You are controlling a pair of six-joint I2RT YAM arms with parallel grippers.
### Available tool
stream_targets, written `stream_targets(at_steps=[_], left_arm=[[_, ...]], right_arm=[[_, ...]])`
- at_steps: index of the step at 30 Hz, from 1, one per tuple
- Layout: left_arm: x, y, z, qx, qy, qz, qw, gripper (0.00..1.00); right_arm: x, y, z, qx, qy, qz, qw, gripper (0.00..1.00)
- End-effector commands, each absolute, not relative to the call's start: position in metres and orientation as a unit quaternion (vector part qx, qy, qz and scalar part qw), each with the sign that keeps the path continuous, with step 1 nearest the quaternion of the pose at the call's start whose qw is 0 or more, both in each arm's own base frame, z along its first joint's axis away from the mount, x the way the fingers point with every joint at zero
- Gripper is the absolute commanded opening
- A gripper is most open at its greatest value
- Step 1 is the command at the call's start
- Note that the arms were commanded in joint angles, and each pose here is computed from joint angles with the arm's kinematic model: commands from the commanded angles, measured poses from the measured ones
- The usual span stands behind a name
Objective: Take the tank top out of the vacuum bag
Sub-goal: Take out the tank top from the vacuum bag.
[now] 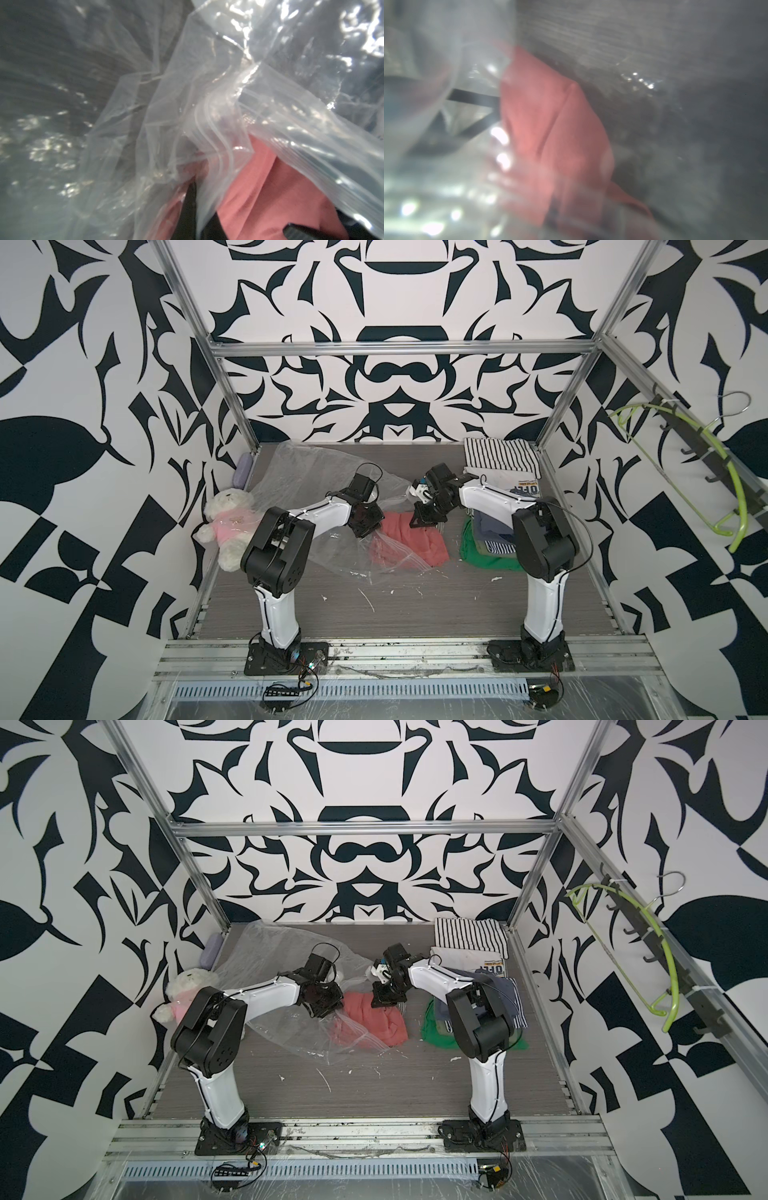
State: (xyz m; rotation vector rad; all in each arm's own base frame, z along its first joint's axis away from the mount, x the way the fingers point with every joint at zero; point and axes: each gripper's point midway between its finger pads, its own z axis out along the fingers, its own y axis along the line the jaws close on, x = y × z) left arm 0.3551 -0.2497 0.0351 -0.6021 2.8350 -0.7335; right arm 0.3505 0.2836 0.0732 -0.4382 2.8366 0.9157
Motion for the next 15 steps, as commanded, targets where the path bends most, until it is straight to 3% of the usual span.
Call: stream_targets(at_steps=[1,2,6,10,15], left_arm=[[0.333,-0.256,0.005,-0.203,0.951,-0.234,0.022,0.0],[0.332,-0.255,0.001,-0.205,0.951,-0.231,0.019,0.0],[0.325,-0.251,-0.017,-0.207,0.954,-0.218,0.002,0.0],[0.323,-0.251,-0.023,-0.21,0.954,-0.215,-0.003,0.0],[0.322,-0.25,-0.026,-0.211,0.954,-0.212,-0.006,0.0]], right_arm=[[0.356,0.307,0.11,-0.151,0.913,0.365,0.105,0.03],[0.355,0.305,0.107,-0.147,0.916,0.359,0.104,0.13],[0.358,0.283,0.086,-0.117,0.94,0.304,0.099,0.78],[0.36,0.253,0.069,-0.093,0.965,0.226,0.096,0.95],[0.351,0.227,0.053,-0.088,0.98,0.161,0.077,0.99]])
